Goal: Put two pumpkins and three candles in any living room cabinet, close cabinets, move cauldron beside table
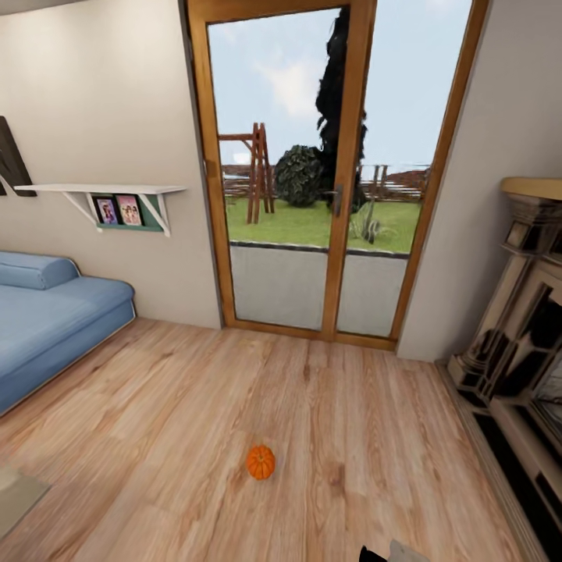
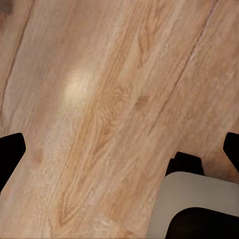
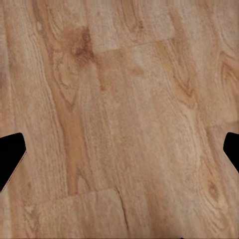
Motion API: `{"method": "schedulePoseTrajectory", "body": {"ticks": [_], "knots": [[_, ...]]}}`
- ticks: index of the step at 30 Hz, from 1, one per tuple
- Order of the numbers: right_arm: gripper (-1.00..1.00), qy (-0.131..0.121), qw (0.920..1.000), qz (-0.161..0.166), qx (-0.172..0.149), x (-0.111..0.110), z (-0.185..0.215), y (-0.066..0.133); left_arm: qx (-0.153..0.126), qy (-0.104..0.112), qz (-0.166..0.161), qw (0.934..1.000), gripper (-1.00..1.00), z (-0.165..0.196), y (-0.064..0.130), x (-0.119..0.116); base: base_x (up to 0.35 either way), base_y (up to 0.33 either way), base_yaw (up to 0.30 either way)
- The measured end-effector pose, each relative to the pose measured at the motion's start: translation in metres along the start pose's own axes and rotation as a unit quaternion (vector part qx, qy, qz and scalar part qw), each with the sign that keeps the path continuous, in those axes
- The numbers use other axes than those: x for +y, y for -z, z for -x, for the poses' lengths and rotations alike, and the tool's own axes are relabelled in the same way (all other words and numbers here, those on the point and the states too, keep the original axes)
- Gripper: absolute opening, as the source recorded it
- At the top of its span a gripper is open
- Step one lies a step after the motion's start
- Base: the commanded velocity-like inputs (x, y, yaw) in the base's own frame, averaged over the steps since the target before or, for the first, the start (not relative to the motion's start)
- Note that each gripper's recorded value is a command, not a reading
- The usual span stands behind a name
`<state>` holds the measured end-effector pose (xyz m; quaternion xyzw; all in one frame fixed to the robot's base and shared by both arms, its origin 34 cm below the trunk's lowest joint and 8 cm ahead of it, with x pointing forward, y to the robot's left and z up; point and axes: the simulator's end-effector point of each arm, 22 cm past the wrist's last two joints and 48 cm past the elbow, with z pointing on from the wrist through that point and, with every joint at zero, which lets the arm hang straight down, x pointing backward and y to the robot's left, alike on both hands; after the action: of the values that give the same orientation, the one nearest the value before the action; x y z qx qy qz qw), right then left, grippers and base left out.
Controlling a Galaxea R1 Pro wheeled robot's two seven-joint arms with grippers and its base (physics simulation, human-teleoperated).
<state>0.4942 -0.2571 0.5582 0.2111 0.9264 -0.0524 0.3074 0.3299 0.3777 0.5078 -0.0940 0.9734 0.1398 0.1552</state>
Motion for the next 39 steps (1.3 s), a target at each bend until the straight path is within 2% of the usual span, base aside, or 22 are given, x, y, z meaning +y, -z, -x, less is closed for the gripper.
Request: {"method": "schedulePoseTrajectory", "body": {"ticks": [18,30,39], "knots": [[1.00,0.000,1.0000,0.000,0.000,0.0000,0.0000,-0.0002,-0.002,0.002,0.000,1.0000,1.00,-0.0005,0.0001,-0.0002,0.208,0.000,0.000],[1.00,0.000,1.0000,0.000,0.000,0.0001,0.0000,0.0000,-0.005,0.004,0.002,1.0000,1.00,0.0013,-0.0001,0.0025,0.270,0.095,0.001],[1.00,0.001,1.0000,0.001,0.000,0.0004,0.0001,0.0000,-0.006,0.004,0.002,1.0000,1.00,0.0018,-0.0002,0.0027,0.294,0.115,0.215]]}}
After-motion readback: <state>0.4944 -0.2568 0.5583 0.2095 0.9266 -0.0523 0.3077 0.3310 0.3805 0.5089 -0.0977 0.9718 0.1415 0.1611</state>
